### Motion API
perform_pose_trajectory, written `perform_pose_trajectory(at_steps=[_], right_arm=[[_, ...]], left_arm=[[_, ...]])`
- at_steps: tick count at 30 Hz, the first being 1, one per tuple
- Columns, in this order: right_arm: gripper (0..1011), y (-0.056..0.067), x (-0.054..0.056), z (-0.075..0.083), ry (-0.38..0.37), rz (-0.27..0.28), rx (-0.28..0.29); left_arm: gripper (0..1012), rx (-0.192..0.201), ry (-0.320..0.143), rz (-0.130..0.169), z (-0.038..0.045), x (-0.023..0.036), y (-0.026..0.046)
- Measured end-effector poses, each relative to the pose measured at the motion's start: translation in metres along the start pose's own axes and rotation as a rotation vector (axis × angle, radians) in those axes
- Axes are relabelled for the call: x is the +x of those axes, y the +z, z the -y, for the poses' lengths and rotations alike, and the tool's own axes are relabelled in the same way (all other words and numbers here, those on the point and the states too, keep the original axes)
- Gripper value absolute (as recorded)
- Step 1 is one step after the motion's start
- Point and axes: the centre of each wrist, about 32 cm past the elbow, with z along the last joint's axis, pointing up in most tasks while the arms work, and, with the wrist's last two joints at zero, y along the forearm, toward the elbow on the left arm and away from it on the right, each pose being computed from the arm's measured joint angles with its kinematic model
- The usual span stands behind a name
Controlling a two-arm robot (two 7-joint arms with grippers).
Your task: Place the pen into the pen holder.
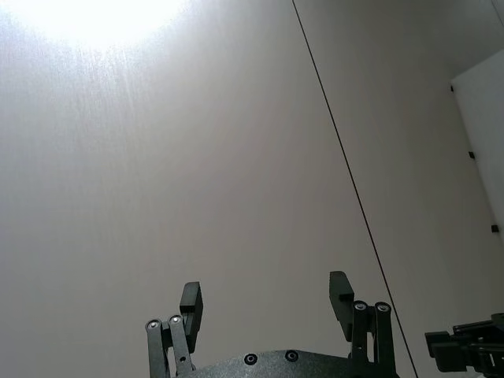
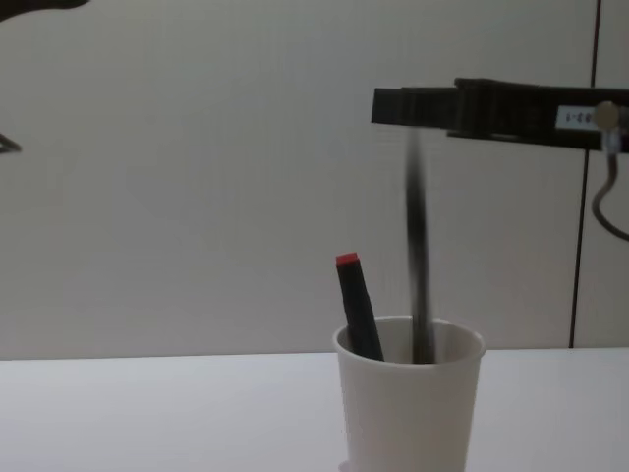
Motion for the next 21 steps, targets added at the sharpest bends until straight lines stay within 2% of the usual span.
perform_pose_trajectory(at_steps=[1,2,6,7,11,14,21], right_arm=[[248,-0.0001,0.0000,0.0000,-0.001,0.000,0.000],[302,-0.0003,0.0000,0.0001,-0.001,0.000,-0.001],[407,-0.0008,-0.0001,0.0002,-0.004,0.000,-0.002],[466,-0.0009,-0.0001,0.0003,-0.005,0.000,-0.002],[547,-0.0011,0.0000,0.0003,-0.006,0.001,-0.003],[687,-0.0013,0.0001,0.0004,-0.007,0.001,-0.003],[874,-0.0015,0.0001,0.0004,-0.009,0.001,-0.004]], left_arm=[[1001,0.000,0.000,0.000,0.0000,0.0000,0.0000],[1001,0.000,0.000,0.000,0.0000,0.0000,0.0000],[1001,0.000,0.000,0.000,0.0000,0.0000,0.0000],[1001,0.000,0.000,0.000,0.0000,0.0000,0.0000],[1001,0.000,0.000,0.000,0.0000,0.0000,0.0000],[1001,0.000,0.000,0.000,0.0000,0.0000,0.0000],[1001,0.000,0.000,0.000,0.0000,0.0000,0.0000]])
